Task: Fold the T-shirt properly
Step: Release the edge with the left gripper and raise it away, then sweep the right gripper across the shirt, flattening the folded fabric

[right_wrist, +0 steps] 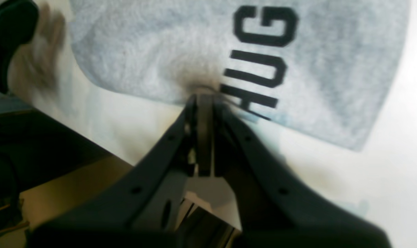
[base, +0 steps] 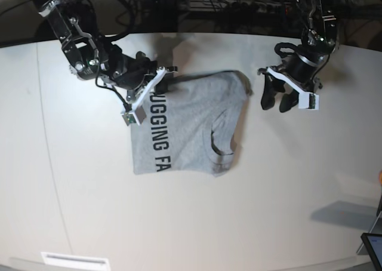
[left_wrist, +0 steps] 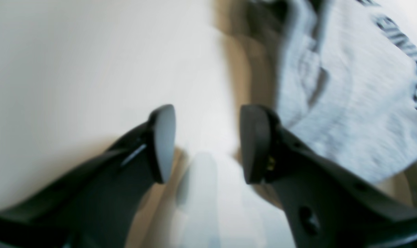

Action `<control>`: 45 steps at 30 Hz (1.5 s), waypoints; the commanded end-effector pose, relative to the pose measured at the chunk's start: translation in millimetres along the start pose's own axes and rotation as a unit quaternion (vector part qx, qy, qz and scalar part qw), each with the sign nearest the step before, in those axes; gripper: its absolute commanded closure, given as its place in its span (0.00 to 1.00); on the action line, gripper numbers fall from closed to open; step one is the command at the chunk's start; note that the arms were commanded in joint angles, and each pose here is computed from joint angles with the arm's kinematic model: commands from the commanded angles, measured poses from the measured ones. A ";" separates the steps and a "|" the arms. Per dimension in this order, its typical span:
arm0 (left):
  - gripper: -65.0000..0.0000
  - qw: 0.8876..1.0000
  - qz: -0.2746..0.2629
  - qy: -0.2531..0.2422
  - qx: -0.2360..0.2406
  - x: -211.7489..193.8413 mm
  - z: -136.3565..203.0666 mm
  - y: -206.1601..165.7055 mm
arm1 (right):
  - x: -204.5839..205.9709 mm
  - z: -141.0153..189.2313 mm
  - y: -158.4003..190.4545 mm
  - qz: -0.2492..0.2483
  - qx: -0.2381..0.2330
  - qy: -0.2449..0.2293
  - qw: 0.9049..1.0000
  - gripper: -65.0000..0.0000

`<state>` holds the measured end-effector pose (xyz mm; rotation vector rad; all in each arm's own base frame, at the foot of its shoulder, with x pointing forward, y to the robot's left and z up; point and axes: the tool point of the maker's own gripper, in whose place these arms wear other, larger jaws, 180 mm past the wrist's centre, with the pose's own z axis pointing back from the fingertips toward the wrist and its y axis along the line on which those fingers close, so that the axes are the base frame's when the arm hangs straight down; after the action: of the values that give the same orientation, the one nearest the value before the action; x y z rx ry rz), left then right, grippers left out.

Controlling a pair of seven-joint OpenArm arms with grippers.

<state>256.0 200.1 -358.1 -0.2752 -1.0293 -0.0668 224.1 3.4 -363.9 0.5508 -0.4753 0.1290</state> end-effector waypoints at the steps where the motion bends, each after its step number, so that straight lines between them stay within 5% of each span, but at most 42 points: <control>1: 0.52 0.999 -0.009 -0.036 -0.007 22.9 3.1 -2.7 | 13.6 4.1 4.4 0.010 0.007 -0.021 1.000 1.00; 8: 0.52 0.995 -0.044 -0.088 -0.032 64.6 14.0 -29.4 | 38.6 9.8 18.4 0.059 0.032 -0.050 0.997 1.00; 14: 0.52 0.993 -0.054 -0.077 -0.069 82.5 -8.9 -60.1 | 51.3 11.8 22.4 0.091 0.043 -0.063 0.993 1.00; 24: 0.49 0.995 -0.024 -0.093 -0.022 130.3 -34.1 -27.5 | 45.3 8.7 17.7 0.087 0.038 -0.053 0.994 1.00; 32: 0.50 0.996 0.007 -0.086 -0.031 132.3 -59.8 -23.4 | 46.1 8.8 18.2 0.087 0.039 -0.054 0.994 1.00; 35: 0.67 0.996 0.009 -0.079 -0.026 124.8 -57.1 -21.0 | 50.5 9.5 18.6 0.092 0.039 -0.060 0.993 1.00; 38: 0.98 0.998 0.007 -0.064 -0.014 115.1 -55.8 -10.0 | 65.7 11.6 22.9 0.106 0.041 -0.073 0.991 1.00; 45: 0.99 0.992 -0.057 0.031 0.111 66.9 -33.4 71.6 | 97.9 8.9 51.4 0.150 0.063 -0.096 0.982 1.00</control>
<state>320.8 265.0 -349.6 -0.0083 -0.9118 -0.0559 288.2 42.0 -295.9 0.6136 -0.7060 0.3937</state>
